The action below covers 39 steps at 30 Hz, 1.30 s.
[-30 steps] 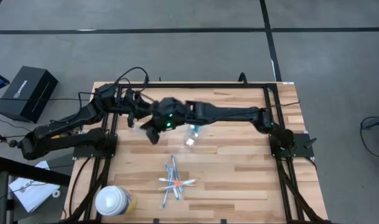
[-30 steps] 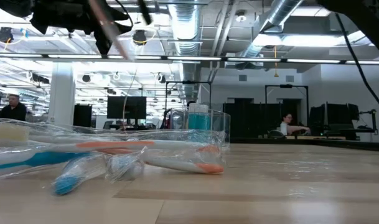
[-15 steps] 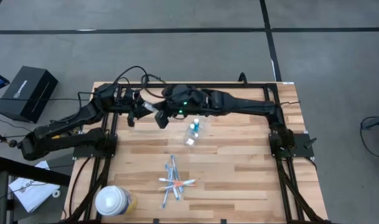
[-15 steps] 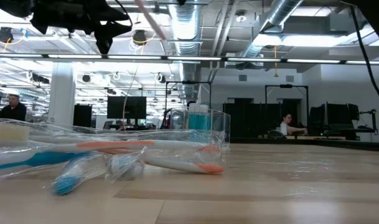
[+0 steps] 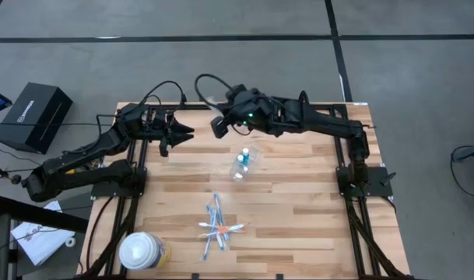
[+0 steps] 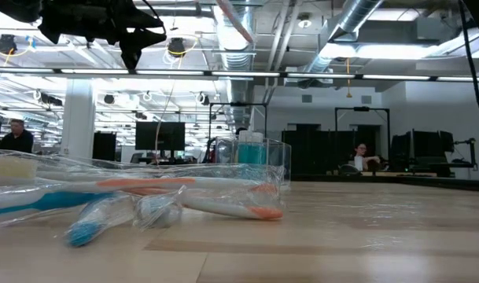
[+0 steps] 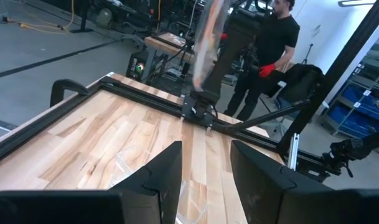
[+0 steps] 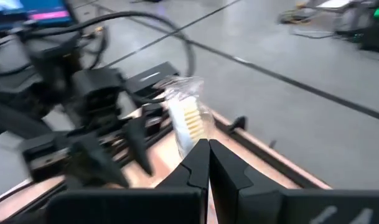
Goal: Pick & Place toothbrushing station
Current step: Put the bottom orange toothbrush into the right section of the transparent organizer
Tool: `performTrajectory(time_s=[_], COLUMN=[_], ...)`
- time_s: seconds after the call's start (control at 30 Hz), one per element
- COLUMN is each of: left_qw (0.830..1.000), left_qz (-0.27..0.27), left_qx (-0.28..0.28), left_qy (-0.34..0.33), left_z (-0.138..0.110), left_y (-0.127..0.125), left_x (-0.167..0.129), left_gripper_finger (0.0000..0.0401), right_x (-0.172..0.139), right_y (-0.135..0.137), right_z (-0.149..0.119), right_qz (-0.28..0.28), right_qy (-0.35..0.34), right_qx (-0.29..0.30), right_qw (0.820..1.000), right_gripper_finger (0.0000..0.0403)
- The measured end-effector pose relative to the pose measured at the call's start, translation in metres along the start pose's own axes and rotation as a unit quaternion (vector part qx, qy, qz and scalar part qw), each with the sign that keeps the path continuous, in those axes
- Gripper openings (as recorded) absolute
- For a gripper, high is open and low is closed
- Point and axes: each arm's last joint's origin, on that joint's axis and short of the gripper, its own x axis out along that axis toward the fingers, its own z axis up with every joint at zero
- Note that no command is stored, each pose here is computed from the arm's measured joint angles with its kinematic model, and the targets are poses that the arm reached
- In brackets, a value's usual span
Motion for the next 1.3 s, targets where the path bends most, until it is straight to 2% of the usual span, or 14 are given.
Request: performTrajectory(time_s=[0.2,0.37,0.5,0.57,0.63,0.77,0.9,1.03,1.17,1.3], left_qw=[1.000,1.000,1.000,1.000,1.000,1.000,1.000,1.000,1.000,1.000], left_qz=[-0.002,-0.002,-0.002,-0.002,-0.002,-0.002,-0.002,-0.002,-0.002,-0.002], left_qx=[-0.002,-0.002,-0.012,-0.014,-0.015,-0.018,-0.025,-0.025,-0.029,-0.031], left_qy=[0.001,0.001,0.001,0.001,0.001,0.002,0.002,0.002,0.002,0.003], left_z=[0.000,0.000,0.000,0.000,0.000,0.000,0.000,0.000,0.000,0.000], left_y=[0.000,0.000,0.000,0.000,0.000,0.000,0.000,0.000,0.000,0.000], left_x=[0.000,0.000,0.000,0.000,0.000,0.000,0.000,0.000,0.000,0.000], left_gripper_finger=[0.0131,0.0131,0.0131,0.0131,0.0131,0.0131,0.0131,0.0131,0.0131,0.0131], right_x=[-0.004,-0.009,-0.006,-0.004,-0.007,-0.032,-0.046,-0.059,-0.053,-0.051], right_y=[-0.008,0.000,0.009,0.013,0.023,0.030,0.016,-0.002,-0.017,-0.035], right_z=[0.000,-0.004,-0.018,-0.029,-0.033,-0.034,-0.049,-0.074,-0.115,-0.134], right_qz=[-0.064,-0.099,-0.119,-0.116,-0.089,-0.065,-0.094,-0.094,-0.084,-0.075], right_qy=[-0.012,-0.035,-0.039,-0.037,-0.062,-0.117,-0.138,-0.176,-0.190,-0.214], right_qx=[0.015,0.016,0.018,0.020,0.032,0.054,0.059,0.114,0.134,0.168], right_qw=[0.998,0.994,0.992,0.992,0.994,0.990,0.984,0.973,0.969,0.959], right_gripper_finger=[0.0000,0.0000,0.0000,0.0000,0.0000,0.0000,0.0000,0.0000,0.0000,0.0000])
